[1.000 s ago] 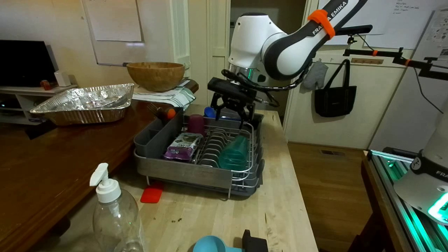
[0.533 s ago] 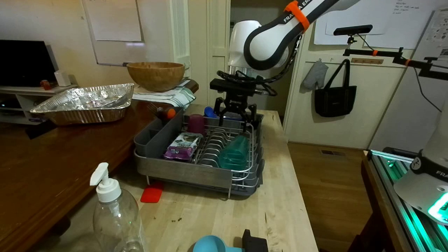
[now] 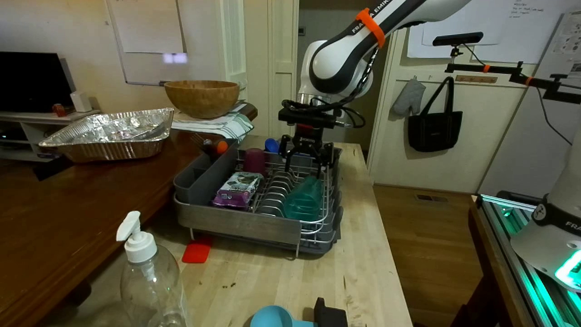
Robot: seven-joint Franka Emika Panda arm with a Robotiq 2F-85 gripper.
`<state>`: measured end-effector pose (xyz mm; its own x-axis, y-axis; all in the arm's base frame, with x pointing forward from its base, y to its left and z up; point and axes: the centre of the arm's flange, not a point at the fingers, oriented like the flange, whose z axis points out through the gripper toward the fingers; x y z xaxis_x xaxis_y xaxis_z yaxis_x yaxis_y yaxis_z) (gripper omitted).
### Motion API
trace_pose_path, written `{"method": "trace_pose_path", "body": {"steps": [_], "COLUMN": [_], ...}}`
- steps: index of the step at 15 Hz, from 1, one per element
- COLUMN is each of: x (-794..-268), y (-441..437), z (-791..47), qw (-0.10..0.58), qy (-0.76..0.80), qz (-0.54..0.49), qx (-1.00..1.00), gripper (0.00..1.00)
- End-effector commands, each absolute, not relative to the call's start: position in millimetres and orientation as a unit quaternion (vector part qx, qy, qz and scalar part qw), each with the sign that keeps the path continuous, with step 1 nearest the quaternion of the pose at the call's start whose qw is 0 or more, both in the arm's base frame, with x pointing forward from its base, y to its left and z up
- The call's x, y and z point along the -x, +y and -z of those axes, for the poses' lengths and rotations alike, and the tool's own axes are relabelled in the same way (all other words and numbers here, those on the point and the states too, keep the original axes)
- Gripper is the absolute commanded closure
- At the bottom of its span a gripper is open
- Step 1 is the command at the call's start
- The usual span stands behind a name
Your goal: Move the green cup to the right and put it upside down
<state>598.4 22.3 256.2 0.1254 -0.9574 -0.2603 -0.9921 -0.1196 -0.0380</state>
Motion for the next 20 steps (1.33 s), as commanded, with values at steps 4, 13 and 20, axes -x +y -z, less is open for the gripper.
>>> {"method": "trace_pose_path", "body": {"steps": [4,13,20], "x": [-593.0,-595.0,-585.1], "y": [12.3,23.2,37.1], "z": [-237.1,-215.7,-257.3], "qw": [0.078,0.053,0.048], "qy": [0.661,0.666,0.652], "qz": [-0.132,-0.167,-0.106], "qx": [0.734,0.725,0.749], "gripper": [0.00,0.27,0.53]}}
